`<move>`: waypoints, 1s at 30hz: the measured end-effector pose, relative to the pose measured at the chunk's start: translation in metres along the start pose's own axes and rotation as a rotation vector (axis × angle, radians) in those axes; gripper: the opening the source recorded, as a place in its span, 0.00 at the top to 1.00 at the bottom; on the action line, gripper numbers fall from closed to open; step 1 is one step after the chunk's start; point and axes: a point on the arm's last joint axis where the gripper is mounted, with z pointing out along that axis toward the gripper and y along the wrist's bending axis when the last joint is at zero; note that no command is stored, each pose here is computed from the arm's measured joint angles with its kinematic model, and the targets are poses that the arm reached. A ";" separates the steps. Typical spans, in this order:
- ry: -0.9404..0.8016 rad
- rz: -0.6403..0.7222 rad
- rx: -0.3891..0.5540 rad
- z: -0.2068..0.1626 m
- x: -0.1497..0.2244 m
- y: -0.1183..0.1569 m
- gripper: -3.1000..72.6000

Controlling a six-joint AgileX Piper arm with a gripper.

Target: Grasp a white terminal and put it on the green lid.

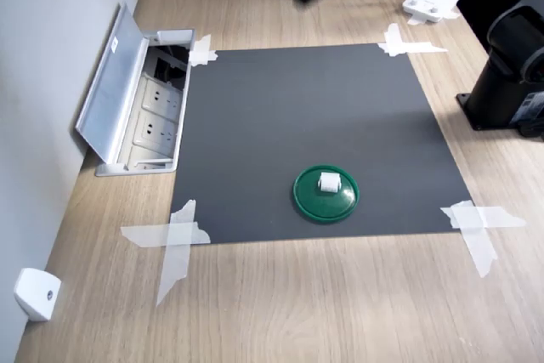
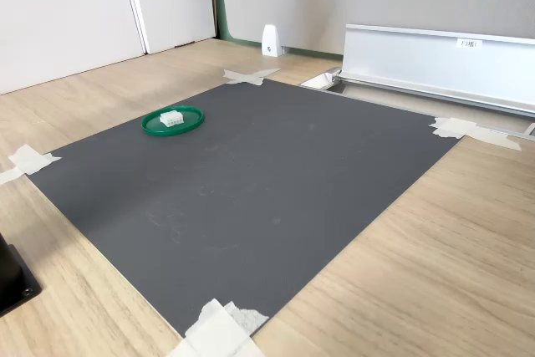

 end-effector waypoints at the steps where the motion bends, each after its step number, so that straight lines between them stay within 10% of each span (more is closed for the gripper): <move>1: -0.037 0.062 0.030 -0.013 0.001 -0.004 0.95; 11: -0.312 0.418 0.284 -0.103 0.067 0.001 0.97; 30: -0.258 0.518 0.337 -0.069 0.197 0.055 0.97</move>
